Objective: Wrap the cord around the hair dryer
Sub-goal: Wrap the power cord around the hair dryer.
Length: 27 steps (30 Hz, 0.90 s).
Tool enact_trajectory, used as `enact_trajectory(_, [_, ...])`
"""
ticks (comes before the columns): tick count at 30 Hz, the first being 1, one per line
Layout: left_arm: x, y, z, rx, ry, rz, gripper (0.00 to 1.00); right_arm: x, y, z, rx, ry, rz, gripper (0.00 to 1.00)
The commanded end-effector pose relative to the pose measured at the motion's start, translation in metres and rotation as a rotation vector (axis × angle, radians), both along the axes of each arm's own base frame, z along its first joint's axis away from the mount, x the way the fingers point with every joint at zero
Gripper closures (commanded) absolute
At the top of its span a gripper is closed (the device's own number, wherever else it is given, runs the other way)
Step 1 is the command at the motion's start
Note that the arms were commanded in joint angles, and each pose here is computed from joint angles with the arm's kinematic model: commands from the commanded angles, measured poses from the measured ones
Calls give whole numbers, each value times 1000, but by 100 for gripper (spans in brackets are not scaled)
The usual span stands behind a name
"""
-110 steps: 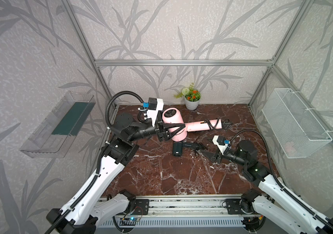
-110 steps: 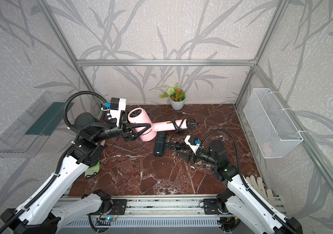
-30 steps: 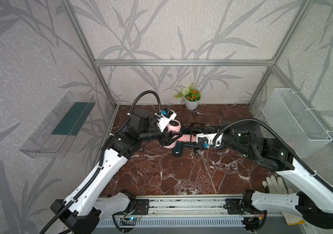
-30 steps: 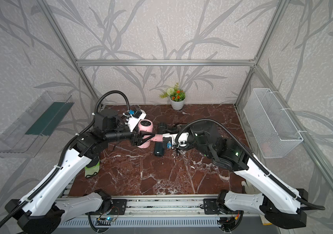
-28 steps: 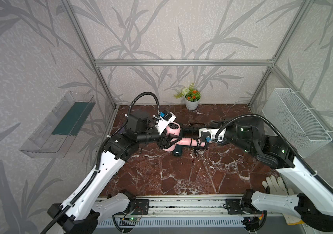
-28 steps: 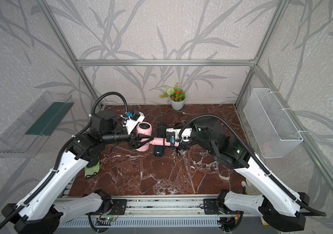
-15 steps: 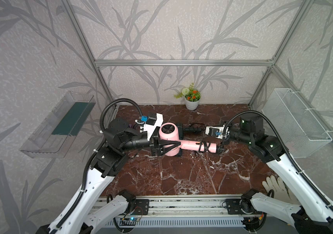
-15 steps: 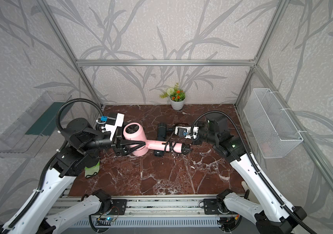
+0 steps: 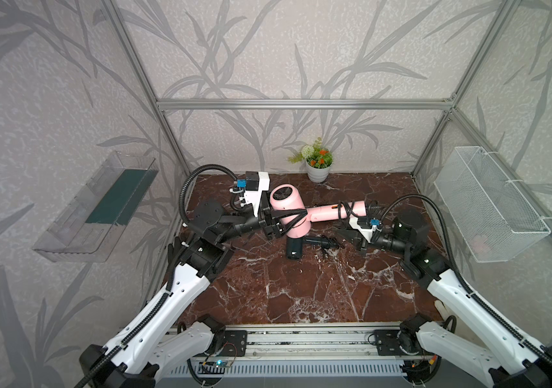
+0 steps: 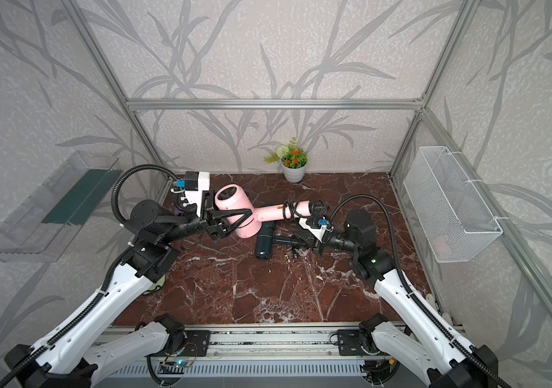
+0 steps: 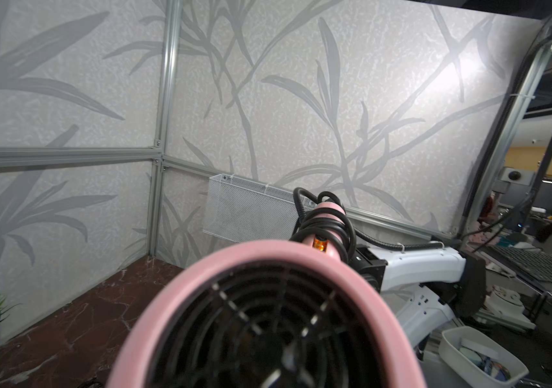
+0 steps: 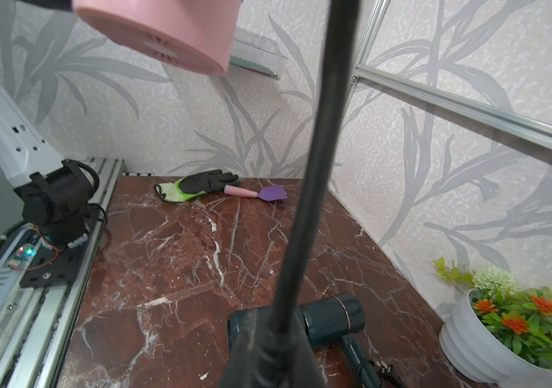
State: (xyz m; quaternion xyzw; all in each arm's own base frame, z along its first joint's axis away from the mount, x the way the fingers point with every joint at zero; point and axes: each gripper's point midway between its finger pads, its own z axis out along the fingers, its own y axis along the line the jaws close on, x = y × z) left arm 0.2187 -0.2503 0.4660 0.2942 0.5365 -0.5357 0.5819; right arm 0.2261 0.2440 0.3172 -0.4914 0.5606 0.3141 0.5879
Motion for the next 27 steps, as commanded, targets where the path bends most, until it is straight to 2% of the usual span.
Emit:
enact_trajectory(1, [27, 31, 38, -171, -57, 235, 100, -19, 6, 18, 55, -12, 16, 100])
enact_trajectory(4, [54, 46, 24, -149, -7, 410, 100, -30, 5, 13, -63, -49, -30, 100])
enact_trajectory(6, [69, 52, 9, -58, 17, 511, 100, -33, -2, 17, -149, -94, -84, 100])
enact_trajectory(8, [75, 51, -6, 34, 23, 545, 100, -32, -11, 24, -258, -158, -136, 100])
enact_trajectory(10, [77, 48, -19, 122, 36, 542, 100, -31, -17, 30, -382, -228, -165, 100])
enact_trajectory(15, [66, 23, -48, 343, 42, 395, 100, -15, -30, 48, -750, -456, -224, 100])
enact_trajectory(18, [58, 21, -64, 464, 40, 380, 100, -1, -35, 64, -909, -594, -262, 100])
enact_trajectory(23, [51, 23, -84, 563, 59, 353, 100, 15, -32, 82, -988, -709, -297, 100])
enact_trajectory(27, [46, 19, -101, 581, 72, 354, 100, 15, -15, 61, -949, -631, -241, 100])
